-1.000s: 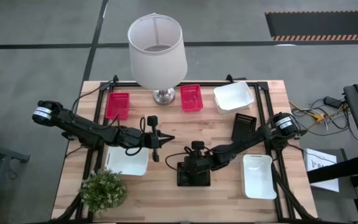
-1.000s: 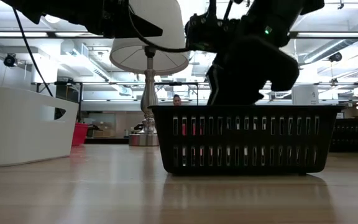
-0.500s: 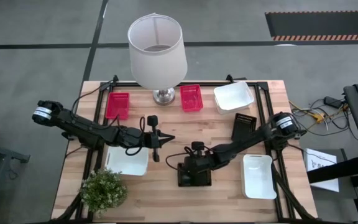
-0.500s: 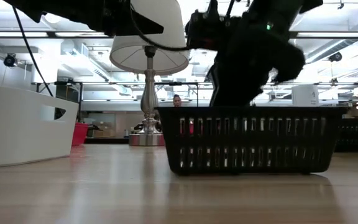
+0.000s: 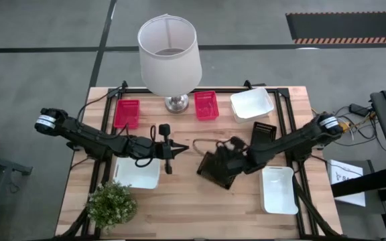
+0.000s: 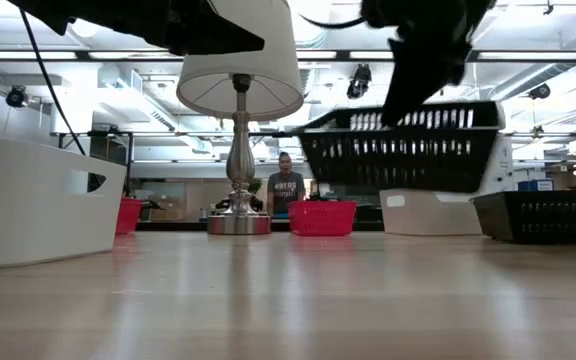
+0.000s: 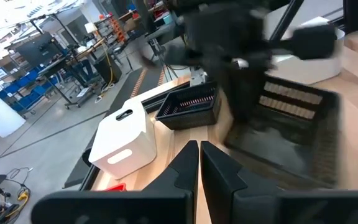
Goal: Stack baskets by color
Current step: Stack the bottom black bin on top of the stacked black bins, then stack the bottom right and white bin on top of the top white bin
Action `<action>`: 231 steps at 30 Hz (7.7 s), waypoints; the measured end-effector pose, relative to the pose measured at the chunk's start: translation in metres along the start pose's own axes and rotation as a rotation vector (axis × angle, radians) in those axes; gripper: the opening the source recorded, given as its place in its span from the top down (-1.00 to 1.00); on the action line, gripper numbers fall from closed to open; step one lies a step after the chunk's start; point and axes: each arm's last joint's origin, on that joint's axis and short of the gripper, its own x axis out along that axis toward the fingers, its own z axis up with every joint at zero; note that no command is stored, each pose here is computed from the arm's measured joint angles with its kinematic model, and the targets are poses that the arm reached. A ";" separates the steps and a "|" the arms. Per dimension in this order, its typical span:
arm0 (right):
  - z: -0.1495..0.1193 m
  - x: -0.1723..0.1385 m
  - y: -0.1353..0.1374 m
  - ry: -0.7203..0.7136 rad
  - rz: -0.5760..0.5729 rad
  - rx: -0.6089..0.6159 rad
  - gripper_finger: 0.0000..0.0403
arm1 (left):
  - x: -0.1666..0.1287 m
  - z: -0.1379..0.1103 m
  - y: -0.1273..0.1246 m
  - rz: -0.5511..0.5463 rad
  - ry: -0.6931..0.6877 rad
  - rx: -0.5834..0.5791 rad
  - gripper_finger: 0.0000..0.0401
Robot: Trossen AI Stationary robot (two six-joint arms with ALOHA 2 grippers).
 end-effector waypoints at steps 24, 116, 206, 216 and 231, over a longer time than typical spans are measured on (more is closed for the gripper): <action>-0.076 -0.072 -0.126 -0.253 -0.291 0.587 0.96 | 0.000 0.002 0.001 0.009 -0.023 -0.011 1.00; -0.119 -0.047 -0.137 0.058 -0.553 0.713 0.96 | 0.000 0.007 0.003 0.029 -0.068 -0.010 1.00; -0.082 -0.036 -0.091 -0.762 0.203 -0.630 0.96 | 0.044 0.003 -0.025 0.095 -0.334 -0.199 1.00; -0.094 -0.067 -0.125 -0.937 0.177 -0.601 0.96 | 0.078 0.013 -0.016 0.154 -0.347 -0.208 1.00; -0.110 -0.091 -0.159 -0.958 0.162 -0.320 0.85 | 0.079 0.012 -0.029 0.092 -0.301 -0.269 1.00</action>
